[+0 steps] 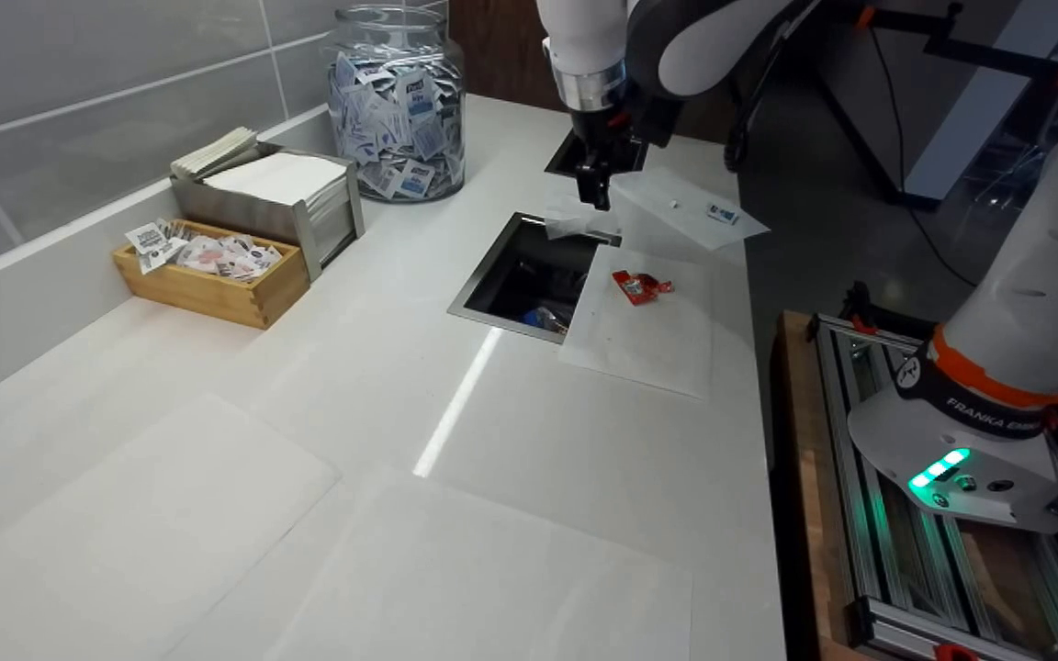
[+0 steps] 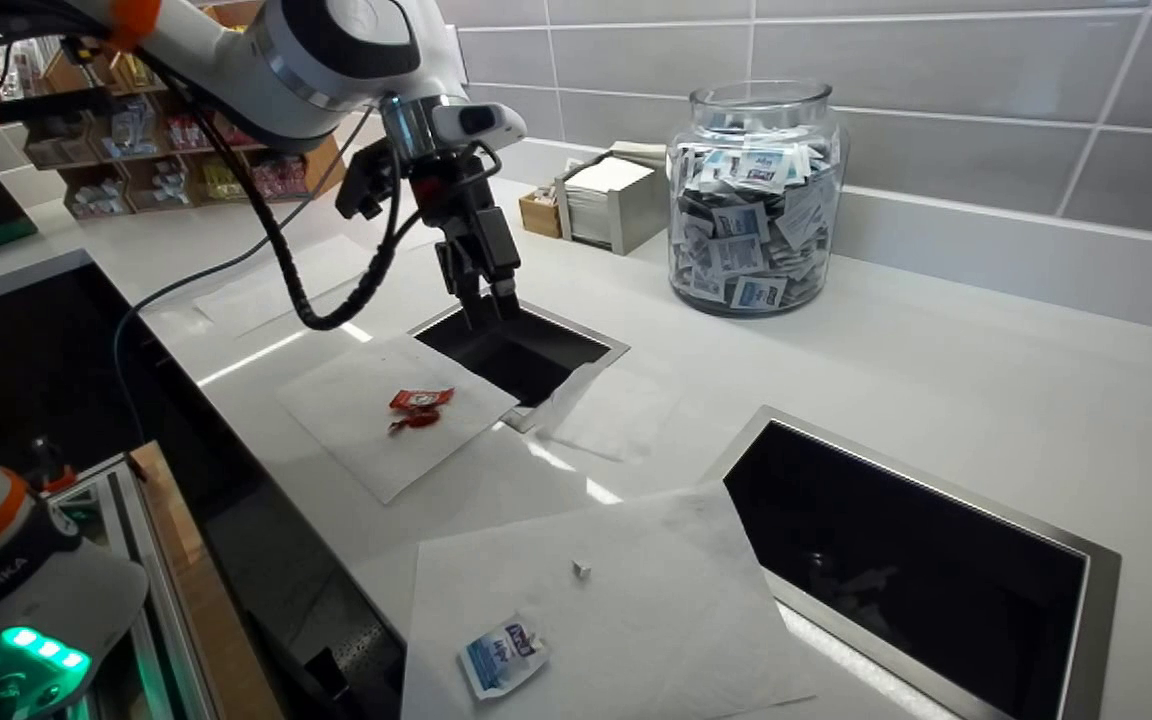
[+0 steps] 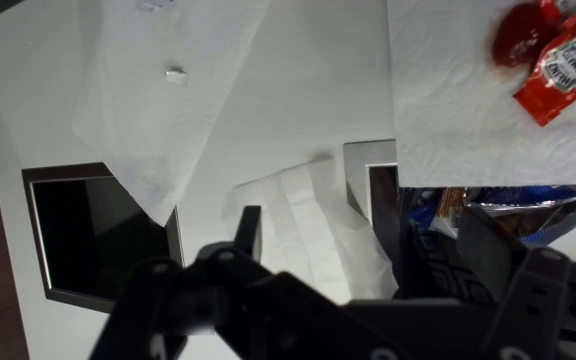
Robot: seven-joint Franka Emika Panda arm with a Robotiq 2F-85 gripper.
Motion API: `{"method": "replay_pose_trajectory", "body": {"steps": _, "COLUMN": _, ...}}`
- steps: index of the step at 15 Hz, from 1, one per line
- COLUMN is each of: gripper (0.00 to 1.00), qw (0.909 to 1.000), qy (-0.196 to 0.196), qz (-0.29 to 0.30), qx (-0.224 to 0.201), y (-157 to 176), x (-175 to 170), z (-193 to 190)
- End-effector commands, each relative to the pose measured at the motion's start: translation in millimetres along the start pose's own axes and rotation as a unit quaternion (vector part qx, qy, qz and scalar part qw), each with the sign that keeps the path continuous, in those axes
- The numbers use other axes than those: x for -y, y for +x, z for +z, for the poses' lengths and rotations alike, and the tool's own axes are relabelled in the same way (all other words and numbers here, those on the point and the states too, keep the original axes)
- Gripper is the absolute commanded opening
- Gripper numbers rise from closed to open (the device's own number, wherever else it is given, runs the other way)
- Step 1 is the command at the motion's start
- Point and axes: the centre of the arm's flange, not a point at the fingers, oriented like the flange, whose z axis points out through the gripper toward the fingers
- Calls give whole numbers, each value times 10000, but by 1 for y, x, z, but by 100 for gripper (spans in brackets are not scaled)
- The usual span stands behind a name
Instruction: Fold the square white tissue in half
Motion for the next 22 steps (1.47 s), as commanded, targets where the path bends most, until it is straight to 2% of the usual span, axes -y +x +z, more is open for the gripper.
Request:
{"method": "replay_pose_trajectory", "body": {"steps": 1, "gripper": 100, "qw": 10000, "qy": -1, "qz": -29, "qx": 3, "y": 4, "x": 3, "z": 2}}
{"method": "replay_pose_trajectory", "body": {"steps": 4, "gripper": 100, "qw": 10000, "qy": -5, "qz": -36, "qx": 9, "y": 7, "x": 4, "z": 3}}
{"method": "replay_pose_trajectory", "body": {"steps": 7, "gripper": 100, "qw": 9995, "qy": -130, "qz": 282, "qx": 94, "y": 25, "x": 7, "z": 26}}
{"method": "replay_pose_trajectory", "body": {"steps": 11, "gripper": 100, "qw": 9975, "qy": -453, "qz": 507, "qx": -175, "y": 48, "x": 20, "z": 36}}
{"method": "replay_pose_trajectory", "body": {"steps": 14, "gripper": 100, "qw": 9964, "qy": -567, "qz": 492, "qx": -392, "y": 64, "x": 39, "z": 40}}
{"method": "replay_pose_trajectory", "body": {"steps": 22, "gripper": 100, "qw": 9932, "qy": -1069, "qz": 300, "qx": -342, "y": 89, "x": 71, "z": 62}}
